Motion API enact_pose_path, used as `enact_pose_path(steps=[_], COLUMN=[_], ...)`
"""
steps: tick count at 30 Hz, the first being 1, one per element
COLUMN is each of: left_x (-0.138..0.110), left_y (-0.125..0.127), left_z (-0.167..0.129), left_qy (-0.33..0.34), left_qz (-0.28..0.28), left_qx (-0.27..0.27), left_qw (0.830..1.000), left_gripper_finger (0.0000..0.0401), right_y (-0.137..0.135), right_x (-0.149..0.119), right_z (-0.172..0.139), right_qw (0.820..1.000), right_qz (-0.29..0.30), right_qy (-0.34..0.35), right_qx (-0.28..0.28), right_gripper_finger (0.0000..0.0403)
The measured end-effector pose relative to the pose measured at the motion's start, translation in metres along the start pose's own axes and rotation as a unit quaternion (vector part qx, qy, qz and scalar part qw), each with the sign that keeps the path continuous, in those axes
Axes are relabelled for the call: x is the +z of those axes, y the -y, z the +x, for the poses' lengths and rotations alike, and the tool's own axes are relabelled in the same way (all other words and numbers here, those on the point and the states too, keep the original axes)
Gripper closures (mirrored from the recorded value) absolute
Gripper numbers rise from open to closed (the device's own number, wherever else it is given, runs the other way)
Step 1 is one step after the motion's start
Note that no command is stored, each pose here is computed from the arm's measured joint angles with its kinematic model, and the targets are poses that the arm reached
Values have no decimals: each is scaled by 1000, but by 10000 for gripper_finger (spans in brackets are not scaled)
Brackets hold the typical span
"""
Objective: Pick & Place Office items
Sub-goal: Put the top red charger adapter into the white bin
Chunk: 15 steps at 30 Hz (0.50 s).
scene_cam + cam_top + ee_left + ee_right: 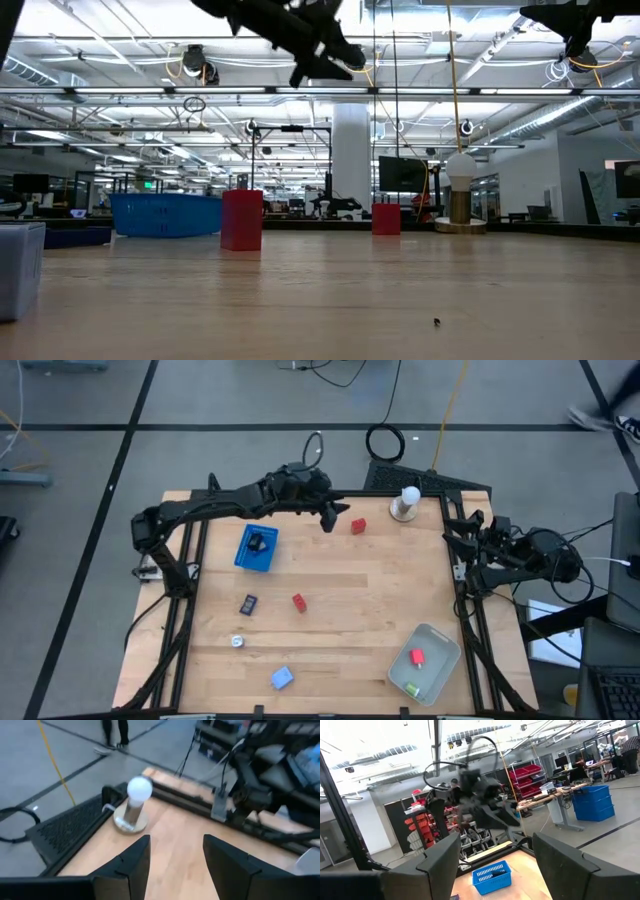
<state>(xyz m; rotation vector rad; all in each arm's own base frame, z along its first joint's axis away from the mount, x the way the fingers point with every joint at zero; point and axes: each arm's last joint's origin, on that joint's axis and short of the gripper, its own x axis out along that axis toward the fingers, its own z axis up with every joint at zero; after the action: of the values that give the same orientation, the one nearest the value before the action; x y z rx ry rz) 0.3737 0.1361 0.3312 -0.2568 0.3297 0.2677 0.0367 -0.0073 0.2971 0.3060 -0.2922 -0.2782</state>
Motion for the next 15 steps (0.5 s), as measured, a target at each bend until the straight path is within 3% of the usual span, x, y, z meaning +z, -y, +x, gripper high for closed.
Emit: enact_pose_path(steps=[6, 11, 15], left_x=[-27, -49, -56], left_y=[-31, -64, -79], left_z=[29, 47, 51], left_qy=[-62, -110, -121], left_qz=[-16, -85, -75], left_qx=[7, -6, 7], left_qw=[998, 990, 990], left_gripper_finger=[219, 219, 213], right_y=[0, 0, 0], right_x=[0, 0, 0], right_z=[0, 0, 0], right_qw=[1000, 1000, 1000], right_qz=[0, 0, 0], right_qy=[0, 0, 0], right_qx=[0, 0, 0], right_gripper_finger=[161, 161, 161])
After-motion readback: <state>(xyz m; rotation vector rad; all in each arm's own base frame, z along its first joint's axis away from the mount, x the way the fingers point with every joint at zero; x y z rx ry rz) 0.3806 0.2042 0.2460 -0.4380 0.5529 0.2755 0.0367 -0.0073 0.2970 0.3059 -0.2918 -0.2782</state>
